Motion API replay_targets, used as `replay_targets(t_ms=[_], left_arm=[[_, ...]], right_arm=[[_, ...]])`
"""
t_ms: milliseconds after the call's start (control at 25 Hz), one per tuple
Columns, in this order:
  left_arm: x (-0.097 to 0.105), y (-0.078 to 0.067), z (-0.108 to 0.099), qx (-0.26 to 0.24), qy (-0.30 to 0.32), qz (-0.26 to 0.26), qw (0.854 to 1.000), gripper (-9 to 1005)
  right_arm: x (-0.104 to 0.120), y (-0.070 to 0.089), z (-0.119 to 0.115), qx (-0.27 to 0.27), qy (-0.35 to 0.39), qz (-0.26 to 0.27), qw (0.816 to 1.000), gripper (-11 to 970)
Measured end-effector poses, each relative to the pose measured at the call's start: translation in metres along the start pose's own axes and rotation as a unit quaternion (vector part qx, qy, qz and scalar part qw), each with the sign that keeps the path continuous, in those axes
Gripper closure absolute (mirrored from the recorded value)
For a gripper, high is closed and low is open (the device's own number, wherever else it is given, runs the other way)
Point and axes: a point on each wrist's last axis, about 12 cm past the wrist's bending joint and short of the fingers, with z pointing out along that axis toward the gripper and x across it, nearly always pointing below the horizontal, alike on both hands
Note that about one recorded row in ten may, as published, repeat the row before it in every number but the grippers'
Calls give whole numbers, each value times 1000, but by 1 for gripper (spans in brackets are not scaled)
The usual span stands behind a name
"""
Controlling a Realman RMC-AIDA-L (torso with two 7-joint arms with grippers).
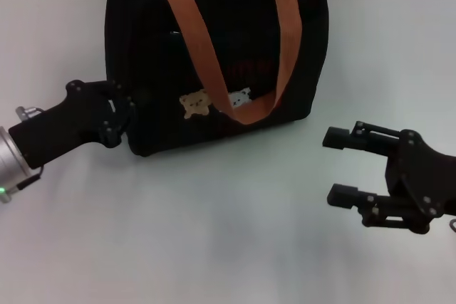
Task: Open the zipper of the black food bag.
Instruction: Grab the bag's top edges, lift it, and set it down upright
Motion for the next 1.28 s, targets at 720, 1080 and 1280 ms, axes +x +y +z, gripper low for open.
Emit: replay_targets(t_ms=[720, 1080, 1280], left_arm=[[-75, 33, -44, 62, -8, 116, 991, 921], [-134, 31, -46, 128, 8, 233, 964, 921], [-151, 24, -31, 154, 31, 274, 949, 921]], right_arm=[[0, 1, -8, 20, -10, 7, 1000, 193], [2, -1, -2, 21, -6, 14, 1000, 194], [7, -8, 5, 38, 5, 38, 999, 195]])
